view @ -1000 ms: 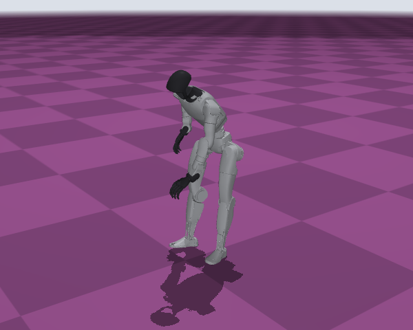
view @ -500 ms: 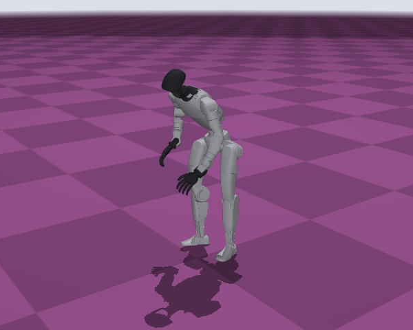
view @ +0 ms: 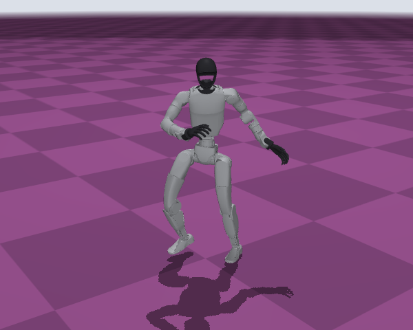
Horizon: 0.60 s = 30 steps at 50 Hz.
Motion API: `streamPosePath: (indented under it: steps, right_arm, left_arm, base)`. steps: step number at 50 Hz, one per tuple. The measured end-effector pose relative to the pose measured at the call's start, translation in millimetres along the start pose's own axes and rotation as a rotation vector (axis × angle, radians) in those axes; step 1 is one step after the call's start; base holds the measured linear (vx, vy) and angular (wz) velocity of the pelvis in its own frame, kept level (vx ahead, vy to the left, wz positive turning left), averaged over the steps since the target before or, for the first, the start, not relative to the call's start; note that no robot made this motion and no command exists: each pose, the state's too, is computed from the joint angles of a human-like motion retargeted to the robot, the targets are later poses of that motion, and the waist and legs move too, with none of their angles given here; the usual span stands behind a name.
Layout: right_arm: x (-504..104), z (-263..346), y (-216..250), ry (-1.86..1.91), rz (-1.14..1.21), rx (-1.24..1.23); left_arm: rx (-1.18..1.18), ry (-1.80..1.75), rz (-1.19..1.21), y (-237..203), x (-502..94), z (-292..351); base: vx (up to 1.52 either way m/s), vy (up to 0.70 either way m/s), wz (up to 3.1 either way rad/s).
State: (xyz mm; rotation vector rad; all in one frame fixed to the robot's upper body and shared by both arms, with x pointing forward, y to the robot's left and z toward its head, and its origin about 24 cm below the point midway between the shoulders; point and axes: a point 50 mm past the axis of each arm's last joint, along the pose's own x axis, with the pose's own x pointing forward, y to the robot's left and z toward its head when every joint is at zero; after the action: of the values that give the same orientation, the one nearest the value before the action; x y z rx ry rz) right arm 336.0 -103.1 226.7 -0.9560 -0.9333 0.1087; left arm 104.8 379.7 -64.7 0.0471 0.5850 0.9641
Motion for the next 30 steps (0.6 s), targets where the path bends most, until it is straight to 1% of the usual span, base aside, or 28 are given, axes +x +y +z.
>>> streamPosePath:
  steps: [2,4,7,10,13,15,18,21,26,30]
  right_arm:
    - [17.4,23.2,-21.2,-0.179,-0.022,-0.106]
    - [29.8,47.6,-41.7,-0.352,-0.051,-0.214]
    - [40.2,83.1,-67.4,-0.578,-0.097,-0.345]
    - [44.6,115.0,-84.6,-0.752,-0.129,-0.416]
    - [45.1,142.0,-95.3,-0.880,-0.143,-0.440]
    - [41.6,153.2,-97.8,-0.939,-0.144,-0.434]
    - [27.6,171.0,-103.9,-1.034,-0.157,-0.380]
    - [3.8,180.9,-105.5,-1.103,-0.148,-0.292]
    - [-42.2,173.8,-94.1,-1.092,-0.087,-0.129]
    - [-60.7,147.2,-78.1,-0.824,-0.026,0.053]
  left_arm:
    - [-0.073,0.062,0.139,40.1,1.9,-10.7]
    - [-0.087,0.111,0.273,82.3,-0.8,-19.2]
    - [-0.030,0.169,0.469,146.8,-13.5,-25.0]
    - [0.037,0.228,0.671,206.9,-36.6,-24.4]
    - [0.062,0.293,0.853,251.1,-63.4,-22.5]
    - [0.067,0.315,0.932,267.7,-76.2,-21.0]
    - [0.044,0.313,0.989,272.4,-79.7,-18.6]
    - [0.002,0.291,0.954,257.0,-69.2,-22.0]
    - [-0.063,0.348,0.861,208.3,-56.2,-53.4]
    - [-0.068,0.589,0.836,152.3,-62.4,-97.9]
  base:
    - [0.21,-0.19,0.26]
    - [0.21,-0.23,0.23]
    - [0.23,-0.29,0.24]
    - [0.25,-0.35,0.14]
    - [0.24,-0.43,-0.14]
    - [0.24,-0.49,-0.30]
    - [0.30,-0.44,0.13]
    - [0.30,-0.47,0.25]
    - [0.23,-0.54,-0.45]
    - [0.19,-0.51,-0.78]
